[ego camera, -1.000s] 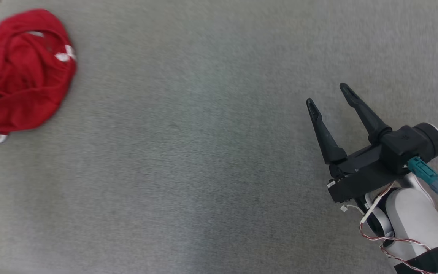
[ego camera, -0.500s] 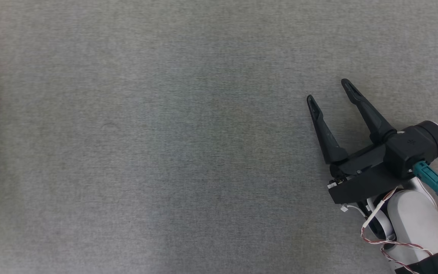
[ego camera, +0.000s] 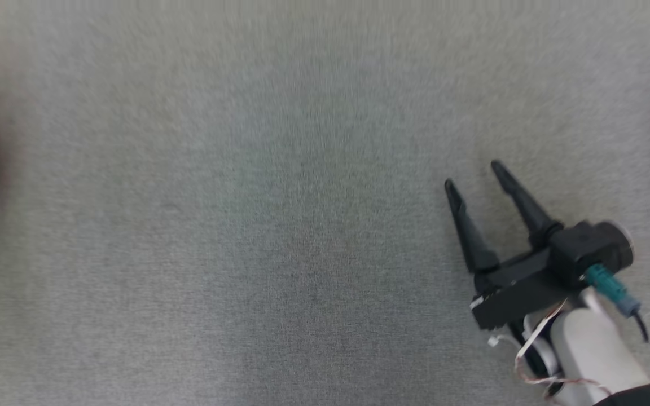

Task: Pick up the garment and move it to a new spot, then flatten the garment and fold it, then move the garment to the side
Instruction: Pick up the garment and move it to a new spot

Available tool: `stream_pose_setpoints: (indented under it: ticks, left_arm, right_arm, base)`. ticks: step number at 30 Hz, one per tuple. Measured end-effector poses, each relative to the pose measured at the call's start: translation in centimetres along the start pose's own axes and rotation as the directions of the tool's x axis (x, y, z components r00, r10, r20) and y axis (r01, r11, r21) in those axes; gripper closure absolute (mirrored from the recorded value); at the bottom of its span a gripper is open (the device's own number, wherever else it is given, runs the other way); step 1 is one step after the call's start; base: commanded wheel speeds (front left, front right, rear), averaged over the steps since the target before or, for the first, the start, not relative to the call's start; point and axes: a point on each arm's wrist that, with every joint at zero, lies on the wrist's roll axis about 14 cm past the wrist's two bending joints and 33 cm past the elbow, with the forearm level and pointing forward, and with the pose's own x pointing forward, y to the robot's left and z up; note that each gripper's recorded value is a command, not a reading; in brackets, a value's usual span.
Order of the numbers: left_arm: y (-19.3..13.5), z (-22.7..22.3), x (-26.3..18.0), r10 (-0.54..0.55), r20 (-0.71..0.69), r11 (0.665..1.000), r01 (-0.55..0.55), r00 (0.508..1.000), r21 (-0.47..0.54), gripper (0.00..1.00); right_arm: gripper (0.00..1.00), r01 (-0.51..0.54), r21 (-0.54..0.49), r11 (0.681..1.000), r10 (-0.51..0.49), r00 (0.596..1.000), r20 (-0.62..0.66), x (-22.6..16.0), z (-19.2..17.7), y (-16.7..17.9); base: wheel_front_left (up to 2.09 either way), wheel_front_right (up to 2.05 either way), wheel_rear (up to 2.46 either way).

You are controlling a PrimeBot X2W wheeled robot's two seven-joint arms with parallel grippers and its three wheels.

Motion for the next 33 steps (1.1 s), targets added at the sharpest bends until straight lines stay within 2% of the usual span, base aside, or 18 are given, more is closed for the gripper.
stream_pose_setpoints:
  ticks: [4, 8, 14, 15, 16, 17, 24, 25, 27, 30, 33]
  left_arm:
    - [-4.1, 4.4, -3.3, -0.125, 0.103, 0.991, 0.119, 0.987, 0.066, 1.0]
    - [-9.8, 8.0, -7.6, -0.284, 0.177, 0.954, 0.259, 0.942, 0.151, 1.0]
    - [-18.8, 9.3, -15.0, -0.517, 0.193, 0.847, 0.466, 0.834, 0.255, 1.0]
    - [-18.8, 9.3, -15.0, -0.517, 0.193, 0.847, 0.466, 0.834, 0.255, 1.0]
    - [-21.6, 9.4, -17.6, -0.59, 0.198, 0.8, 0.533, 0.782, 0.276, 1.0]
    - [-23.2, 9.4, -18.9, -0.629, 0.201, 0.771, 0.57, 0.751, 0.286, 1.0]
    - [-32.6, 5.6, -25.3, -0.822, 0.115, 0.563, 0.765, 0.558, 0.312, 1.0]
    - [-32.6, 5.6, -25.3, -0.822, 0.115, 0.563, 0.765, 0.558, 0.312, 1.0]
    - [-35.5, 2.5, -26.3, -0.867, 0.042, 0.486, 0.824, 0.496, 0.291, 1.0]
    - [-36.6, -1.2, -25.5, -0.873, -0.026, 0.465, 0.848, 0.487, 0.255, 1.0]
    - [-36.8, -5.0, -23.7, -0.862, -0.088, 0.473, 0.855, 0.498, 0.212, 1.0]
  right_arm:
    - [0.0, 0.002, 0.018, 1.0, -0.002, 1.0, 0.027, -1.4, 1.4, 1.2]
    - [0.0, 0.007, 0.023, 1.0, -0.008, 0.998, 0.069, -2.8, 3.3, 2.1]
    - [0.0, 0.027, 0.012, 1.0, -0.028, 0.992, 0.124, -5.7, 5.8, 2.9]
    - [0.0, 0.027, 0.012, 1.0, -0.028, 0.992, 0.124, -5.7, 5.8, 2.9]
    - [0.0, 0.038, 0.004, 0.999, -0.038, 0.989, 0.142, -6.7, 6.6, 2.9]
    - [0.0, 0.047, 0.001, 0.999, -0.046, 0.988, 0.15, -7.2, 6.9, 2.8]
    - [0.0, 0.128, 0.004, 0.992, -0.126, 0.972, 0.198, -10.6, 8.5, 1.4]
    - [0.0, 0.128, 0.004, 0.992, -0.126, 0.972, 0.198, -10.6, 8.5, 1.4]
    - [0.0, 0.169, 0.017, 0.986, -0.168, 0.962, 0.214, -11.8, 8.9, 0.6]
    - [0.0, 0.204, 0.022, 0.979, -0.203, 0.953, 0.225, -12.8, 9.2, -0.3]
    - [0.0, 0.236, 0.025, 0.972, -0.235, 0.944, 0.23, -13.7, 9.3, -1.1]
  base:
    - [0.0, 0.0, 0.0]
    - [0.0, 0.0, 0.0]
    - [0.0, 0.0, 0.0]
    - [0.0, 0.0, 0.0]
    - [0.0, 0.0, 0.0]
    - [0.0, 0.0, 0.0]
    - [0.0, 0.0, 0.0]
    - [0.0, 0.0, 0.0]
    - [0.0, 0.0, 0.0]
    - [0.0, 0.0, 0.0]
    - [0.0, 0.0, 0.0]
